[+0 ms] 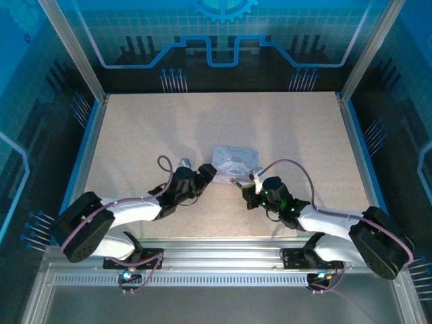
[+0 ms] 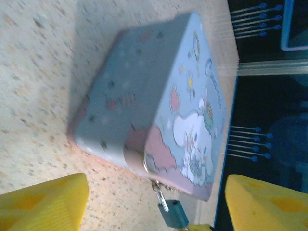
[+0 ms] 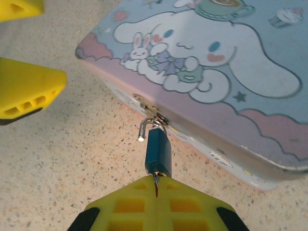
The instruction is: Unlock the padlock with the key
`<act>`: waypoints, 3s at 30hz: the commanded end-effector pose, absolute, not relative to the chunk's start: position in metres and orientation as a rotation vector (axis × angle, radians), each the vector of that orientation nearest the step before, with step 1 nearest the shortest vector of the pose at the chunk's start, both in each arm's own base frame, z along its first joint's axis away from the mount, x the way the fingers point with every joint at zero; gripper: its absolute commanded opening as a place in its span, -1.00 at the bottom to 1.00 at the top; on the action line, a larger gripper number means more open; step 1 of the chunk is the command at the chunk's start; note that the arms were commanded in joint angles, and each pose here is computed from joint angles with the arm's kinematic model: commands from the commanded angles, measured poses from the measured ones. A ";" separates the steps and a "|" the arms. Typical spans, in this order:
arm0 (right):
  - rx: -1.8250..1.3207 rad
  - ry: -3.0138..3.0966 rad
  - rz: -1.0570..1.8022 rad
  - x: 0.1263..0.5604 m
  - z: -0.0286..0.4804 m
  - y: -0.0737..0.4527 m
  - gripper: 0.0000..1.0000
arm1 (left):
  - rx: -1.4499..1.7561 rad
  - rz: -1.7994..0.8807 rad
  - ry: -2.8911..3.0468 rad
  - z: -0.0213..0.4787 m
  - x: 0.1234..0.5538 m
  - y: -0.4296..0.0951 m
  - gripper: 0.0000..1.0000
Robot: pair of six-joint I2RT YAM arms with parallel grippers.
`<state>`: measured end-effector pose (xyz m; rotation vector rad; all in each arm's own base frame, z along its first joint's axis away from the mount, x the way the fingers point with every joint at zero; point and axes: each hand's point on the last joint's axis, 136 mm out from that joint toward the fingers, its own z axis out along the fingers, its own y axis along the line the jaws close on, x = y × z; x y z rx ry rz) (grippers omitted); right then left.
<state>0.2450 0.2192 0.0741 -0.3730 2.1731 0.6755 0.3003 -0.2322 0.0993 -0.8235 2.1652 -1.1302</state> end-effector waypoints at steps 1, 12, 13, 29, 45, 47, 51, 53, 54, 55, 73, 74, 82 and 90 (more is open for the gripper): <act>-0.254 2.239 0.827 0.237 0.071 0.217 -1.00 | -0.663 -0.963 2.301 0.098 0.300 -0.214 0.61; 0.012 2.430 1.058 0.228 0.056 0.204 -1.00 | -0.467 -1.012 2.385 0.099 0.334 -0.222 0.71; 0.034 2.452 1.066 0.228 0.053 0.203 -1.00 | -0.455 -1.010 2.386 0.099 0.337 -0.224 0.71; 0.160 2.595 1.057 0.227 0.021 0.198 -1.00 | -0.318 -0.931 2.519 0.067 0.359 -0.243 0.53; 0.077 2.542 0.977 0.235 0.037 0.178 -0.21 | -0.341 -0.832 2.576 0.041 0.342 -0.221 0.53; 0.052 2.492 1.006 0.241 0.047 0.179 -0.16 | -0.346 -0.828 2.579 0.040 0.337 -0.218 0.53; -0.007 2.368 1.090 0.259 0.073 0.188 -0.01 | -0.363 -0.819 2.581 0.038 0.328 -0.211 0.53; -0.042 2.331 1.120 0.268 0.085 0.193 0.00 | -0.369 -0.813 2.581 0.037 0.323 -0.208 0.53; -0.060 2.317 1.130 0.274 0.089 0.196 0.00 | -0.372 -0.811 2.581 0.037 0.322 -0.207 0.53; -0.072 2.311 1.137 0.280 0.093 0.198 0.00 | -0.373 -0.811 2.582 0.037 0.320 -0.206 0.53; -0.259 2.271 1.174 0.323 0.096 0.214 -0.05 | -0.401 -0.796 2.574 0.038 0.308 -0.196 0.53; -0.257 2.284 1.176 0.318 0.093 0.212 -0.06 | -0.399 -0.797 2.574 0.039 0.308 -0.197 0.53; -0.226 2.342 1.290 0.296 0.072 0.209 -0.15 | -0.391 -0.800 2.566 0.042 0.311 -0.198 0.53; -0.196 2.349 1.386 0.308 0.059 0.219 -0.16 | -0.393 -0.803 2.562 0.045 0.309 -0.197 0.53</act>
